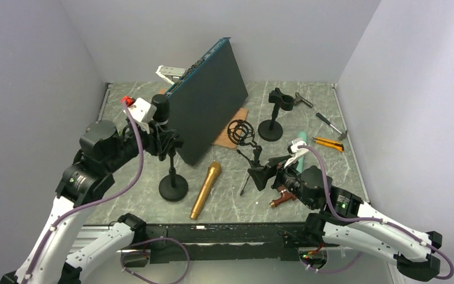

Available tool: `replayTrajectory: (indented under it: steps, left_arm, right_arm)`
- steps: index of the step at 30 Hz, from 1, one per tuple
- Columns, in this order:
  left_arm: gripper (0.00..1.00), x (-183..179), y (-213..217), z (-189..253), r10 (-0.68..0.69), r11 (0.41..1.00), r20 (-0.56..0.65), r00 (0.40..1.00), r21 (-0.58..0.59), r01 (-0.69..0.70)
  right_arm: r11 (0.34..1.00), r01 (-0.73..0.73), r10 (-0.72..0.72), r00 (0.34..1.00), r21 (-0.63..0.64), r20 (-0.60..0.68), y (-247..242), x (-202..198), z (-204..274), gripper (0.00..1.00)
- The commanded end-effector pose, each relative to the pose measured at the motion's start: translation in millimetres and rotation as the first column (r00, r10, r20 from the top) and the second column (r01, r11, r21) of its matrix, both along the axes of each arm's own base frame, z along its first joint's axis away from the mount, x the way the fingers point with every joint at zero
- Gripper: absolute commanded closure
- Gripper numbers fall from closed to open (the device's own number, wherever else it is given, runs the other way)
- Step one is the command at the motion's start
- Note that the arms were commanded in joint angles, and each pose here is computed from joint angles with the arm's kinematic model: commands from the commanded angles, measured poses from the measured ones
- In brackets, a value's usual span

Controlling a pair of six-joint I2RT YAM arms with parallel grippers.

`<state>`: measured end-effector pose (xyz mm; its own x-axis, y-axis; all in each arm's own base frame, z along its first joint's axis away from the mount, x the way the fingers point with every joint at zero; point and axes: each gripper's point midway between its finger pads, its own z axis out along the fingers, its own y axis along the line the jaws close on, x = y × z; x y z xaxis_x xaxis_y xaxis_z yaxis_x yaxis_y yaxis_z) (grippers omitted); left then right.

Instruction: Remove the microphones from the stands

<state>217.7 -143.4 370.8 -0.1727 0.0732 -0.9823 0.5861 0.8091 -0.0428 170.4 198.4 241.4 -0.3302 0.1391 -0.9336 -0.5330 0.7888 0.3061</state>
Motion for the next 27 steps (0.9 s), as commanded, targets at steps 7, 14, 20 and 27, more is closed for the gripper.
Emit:
replayTrajectory:
  steps: [7, 14, 20, 27]
  left_arm:
    - [1.0, -1, -71, -3, -0.229, 0.968, -0.048, 0.972, -0.116, 0.223]
    - [1.0, -6, -76, -10, -0.267, 0.959, -0.065, 0.961, -0.118, 0.259]
    - [0.96, -15, -73, -13, -0.281, 0.955, -0.071, 0.957, -0.115, 0.272]
    - [0.76, -27, -63, -11, -0.279, 0.956, -0.05, 0.959, -0.105, 0.273]
  right_arm:
    - [0.999, -0.012, 0.009, 0.997, 0.045, 0.074, 0, 1, 56, 0.04]
    - [0.996, -0.051, 0.045, 0.995, 0.069, 0.09, 10, -1, 75, 0.03]
    - [0.985, -0.144, 0.133, 0.985, 0.097, 0.113, 39, -2, 103, 0.03]
    - [0.96, -0.255, 0.239, 0.961, 0.114, 0.136, 81, -2, 127, 0.02]
